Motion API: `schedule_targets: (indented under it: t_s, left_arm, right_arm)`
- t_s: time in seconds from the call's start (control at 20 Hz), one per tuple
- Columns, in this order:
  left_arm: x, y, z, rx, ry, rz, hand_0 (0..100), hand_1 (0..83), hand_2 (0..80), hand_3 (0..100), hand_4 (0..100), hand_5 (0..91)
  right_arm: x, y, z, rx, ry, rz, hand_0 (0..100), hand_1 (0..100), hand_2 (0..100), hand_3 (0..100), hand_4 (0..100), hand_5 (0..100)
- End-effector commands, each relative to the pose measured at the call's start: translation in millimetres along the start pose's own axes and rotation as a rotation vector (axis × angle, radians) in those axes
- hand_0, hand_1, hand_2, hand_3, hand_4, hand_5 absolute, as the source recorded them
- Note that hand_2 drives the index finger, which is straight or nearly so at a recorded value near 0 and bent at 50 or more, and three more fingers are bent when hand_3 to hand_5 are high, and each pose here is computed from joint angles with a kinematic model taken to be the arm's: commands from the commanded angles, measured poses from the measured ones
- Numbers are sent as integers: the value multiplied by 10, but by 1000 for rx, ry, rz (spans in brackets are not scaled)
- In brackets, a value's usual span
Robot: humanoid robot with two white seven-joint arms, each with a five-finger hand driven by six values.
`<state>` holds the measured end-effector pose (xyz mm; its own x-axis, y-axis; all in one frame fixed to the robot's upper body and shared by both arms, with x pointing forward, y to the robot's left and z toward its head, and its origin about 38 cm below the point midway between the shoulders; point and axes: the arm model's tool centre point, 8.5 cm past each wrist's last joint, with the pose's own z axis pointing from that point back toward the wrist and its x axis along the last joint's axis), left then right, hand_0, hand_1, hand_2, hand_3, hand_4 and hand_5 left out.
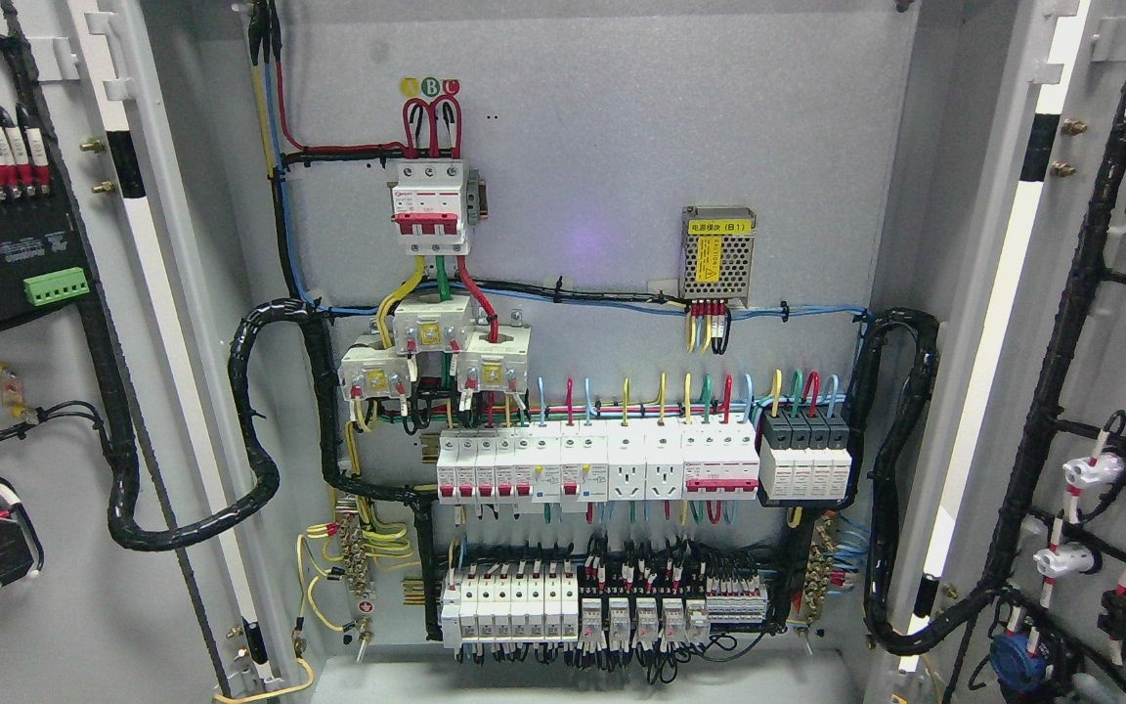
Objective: Open door with both hands
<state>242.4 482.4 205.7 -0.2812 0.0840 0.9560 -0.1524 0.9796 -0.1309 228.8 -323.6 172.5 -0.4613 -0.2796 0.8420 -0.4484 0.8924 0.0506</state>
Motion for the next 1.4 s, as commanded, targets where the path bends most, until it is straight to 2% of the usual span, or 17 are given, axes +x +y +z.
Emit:
schedule_targets:
  t_s: [0.0,0.25,0.5,0.65,0.9,1.0,1.15,1.35]
  left_arm:
    - [11,-87,49,-24,11,14,0,0,0,0,0,0]
    - [-6,-307,117,-81,27,43,0,0,0,0,0,0]
    - [-481,-580,372,-138,170,88,0,0,0,0,0,0]
    - [-858,-828,670,-181,278,114,0,0,0,0,0,0]
    - [-1505,-1091,1273,-204,462,120,0,0,0,0,0,0]
    - [-1717,-1092,1483,-180,528,121,0,0,0,0,0,0]
    - [-2049,-1041,1826,-128,641,118,0,0,0,0,0,0]
    - [-2462,-893,2314,-25,786,93,0,0,0,0,0,0]
  right_arm:
    - [-695,367,333,83,245,-103,190,0,0,0,0,0]
    - [-1085,437,734,45,399,-171,190,0,0,0,0,0]
    - [-1451,542,1178,-21,538,-239,191,0,0,0,0,0]
    - [-1677,561,1478,-100,618,-268,190,0,0,0,0,0]
    - [-1954,643,1949,-210,742,-311,191,0,0,0,0,0]
    - [-2134,712,2052,-271,770,-340,191,0,0,0,0,0]
    - [-2343,732,2365,-379,839,-347,191,0,0,0,0,0]
    - [-2444,688,2692,-442,941,-342,190,0,0,0,0,0]
